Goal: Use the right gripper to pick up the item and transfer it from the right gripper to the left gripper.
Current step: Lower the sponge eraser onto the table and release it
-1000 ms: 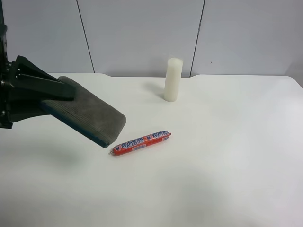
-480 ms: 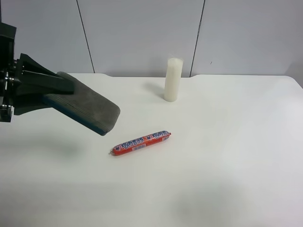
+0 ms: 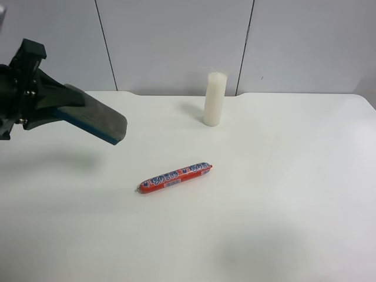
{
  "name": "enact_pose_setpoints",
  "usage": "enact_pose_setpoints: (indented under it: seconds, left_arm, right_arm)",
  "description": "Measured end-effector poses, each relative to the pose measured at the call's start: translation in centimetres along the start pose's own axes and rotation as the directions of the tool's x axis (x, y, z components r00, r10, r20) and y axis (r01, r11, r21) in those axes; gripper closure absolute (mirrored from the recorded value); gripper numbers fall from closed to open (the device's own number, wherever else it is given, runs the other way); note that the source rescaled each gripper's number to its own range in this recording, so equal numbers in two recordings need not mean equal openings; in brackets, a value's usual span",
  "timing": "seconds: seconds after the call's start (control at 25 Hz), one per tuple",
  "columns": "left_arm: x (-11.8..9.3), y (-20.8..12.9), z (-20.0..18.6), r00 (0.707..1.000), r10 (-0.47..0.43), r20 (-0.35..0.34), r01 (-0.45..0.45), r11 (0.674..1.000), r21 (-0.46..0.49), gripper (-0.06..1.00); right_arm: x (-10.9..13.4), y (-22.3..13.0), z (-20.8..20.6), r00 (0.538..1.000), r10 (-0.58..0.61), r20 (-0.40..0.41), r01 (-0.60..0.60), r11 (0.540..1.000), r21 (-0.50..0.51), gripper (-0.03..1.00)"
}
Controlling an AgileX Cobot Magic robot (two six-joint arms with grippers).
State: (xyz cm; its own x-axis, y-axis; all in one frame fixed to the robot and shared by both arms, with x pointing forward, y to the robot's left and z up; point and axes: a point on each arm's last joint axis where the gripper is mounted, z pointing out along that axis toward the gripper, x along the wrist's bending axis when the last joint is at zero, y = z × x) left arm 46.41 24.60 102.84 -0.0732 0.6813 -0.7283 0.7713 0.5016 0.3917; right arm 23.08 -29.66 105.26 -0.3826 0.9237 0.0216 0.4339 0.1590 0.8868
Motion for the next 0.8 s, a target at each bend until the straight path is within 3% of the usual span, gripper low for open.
enact_pose_setpoints:
  seconds: [0.2,0.44,0.6,0.8]
  left_arm:
    - [3.2,0.8,3.4,0.988,-0.06,-0.144,0.061,0.998,0.002,0.94]
    - [6.6,1.4,6.0,0.948,-0.1,-0.302,0.089,0.995,-0.05,0.94]
    - [8.0,1.7,6.7,0.924,-0.112,-0.366,0.086,0.992,-0.088,0.94]
    - [8.4,1.9,6.8,0.915,-0.08,-0.396,0.044,0.994,-0.099,0.94]
  right_arm:
    - [0.0,0.0,0.0,1.0,0.0,0.0,0.0,1.0,0.0,-0.02]
    - [0.0,0.0,0.0,1.0,0.0,0.0,0.0,1.0,0.0,-0.02]
    - [0.0,0.0,0.0,1.0,0.0,0.0,0.0,1.0,0.0,-0.02]
    - [0.0,0.0,0.0,1.0,0.0,0.0,0.0,1.0,0.0,-0.02]
